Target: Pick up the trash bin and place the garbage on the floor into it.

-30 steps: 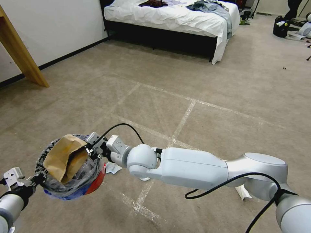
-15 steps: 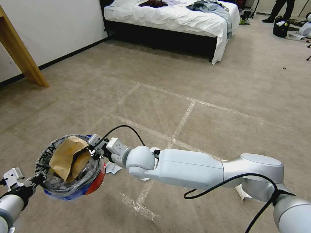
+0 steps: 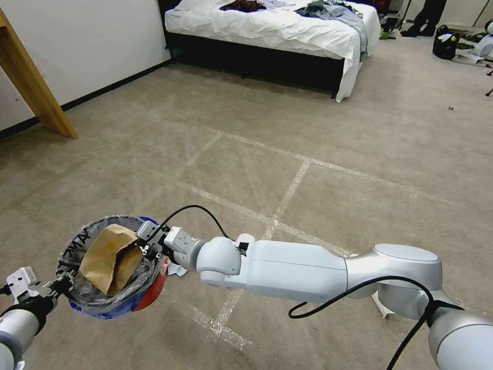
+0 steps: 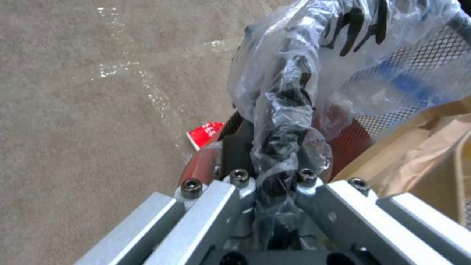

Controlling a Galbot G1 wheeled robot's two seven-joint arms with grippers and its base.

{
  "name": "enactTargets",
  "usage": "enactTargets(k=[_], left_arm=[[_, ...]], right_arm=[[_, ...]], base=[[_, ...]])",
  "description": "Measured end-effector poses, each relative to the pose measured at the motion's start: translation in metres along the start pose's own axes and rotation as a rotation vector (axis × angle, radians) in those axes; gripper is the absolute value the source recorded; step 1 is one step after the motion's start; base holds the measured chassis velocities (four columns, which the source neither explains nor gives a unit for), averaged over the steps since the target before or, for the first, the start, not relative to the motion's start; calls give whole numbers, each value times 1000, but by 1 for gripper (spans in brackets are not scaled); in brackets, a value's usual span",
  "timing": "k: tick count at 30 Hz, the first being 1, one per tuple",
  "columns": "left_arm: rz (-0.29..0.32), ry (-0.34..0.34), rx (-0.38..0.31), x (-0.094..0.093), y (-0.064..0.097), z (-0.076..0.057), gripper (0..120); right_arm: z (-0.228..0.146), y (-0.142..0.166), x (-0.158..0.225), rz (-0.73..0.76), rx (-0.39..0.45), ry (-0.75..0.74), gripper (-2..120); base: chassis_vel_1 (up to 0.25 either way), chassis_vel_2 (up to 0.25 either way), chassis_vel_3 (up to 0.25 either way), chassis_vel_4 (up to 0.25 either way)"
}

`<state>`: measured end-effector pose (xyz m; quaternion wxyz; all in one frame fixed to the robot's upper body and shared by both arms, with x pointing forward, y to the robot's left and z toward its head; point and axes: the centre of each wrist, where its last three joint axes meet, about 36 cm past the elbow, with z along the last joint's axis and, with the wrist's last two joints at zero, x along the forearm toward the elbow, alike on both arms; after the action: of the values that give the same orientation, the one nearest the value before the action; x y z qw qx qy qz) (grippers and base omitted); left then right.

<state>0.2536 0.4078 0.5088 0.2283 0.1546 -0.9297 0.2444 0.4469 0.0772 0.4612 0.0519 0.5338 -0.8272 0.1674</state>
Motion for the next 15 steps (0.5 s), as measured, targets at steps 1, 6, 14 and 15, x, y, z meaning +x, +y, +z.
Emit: enactTargets(k=[1, 6, 14, 15], left_arm=[[-1, 1, 1, 0, 0, 0, 0], [-2, 2, 3, -1, 2, 2, 0], [1, 3, 3, -1, 2, 2, 0], [1, 3, 3, -1, 2, 2, 0]], right_arm=[[1, 1, -1, 0, 6, 2, 0], [3, 4, -4, -2, 12, 5, 0], [6, 9, -8, 3, 32, 9, 0], [6, 9, -8, 3, 32, 9, 0]], base=[[0, 0, 0, 0], [0, 0, 0, 0], [0, 0, 0, 0], [0, 0, 0, 0]])
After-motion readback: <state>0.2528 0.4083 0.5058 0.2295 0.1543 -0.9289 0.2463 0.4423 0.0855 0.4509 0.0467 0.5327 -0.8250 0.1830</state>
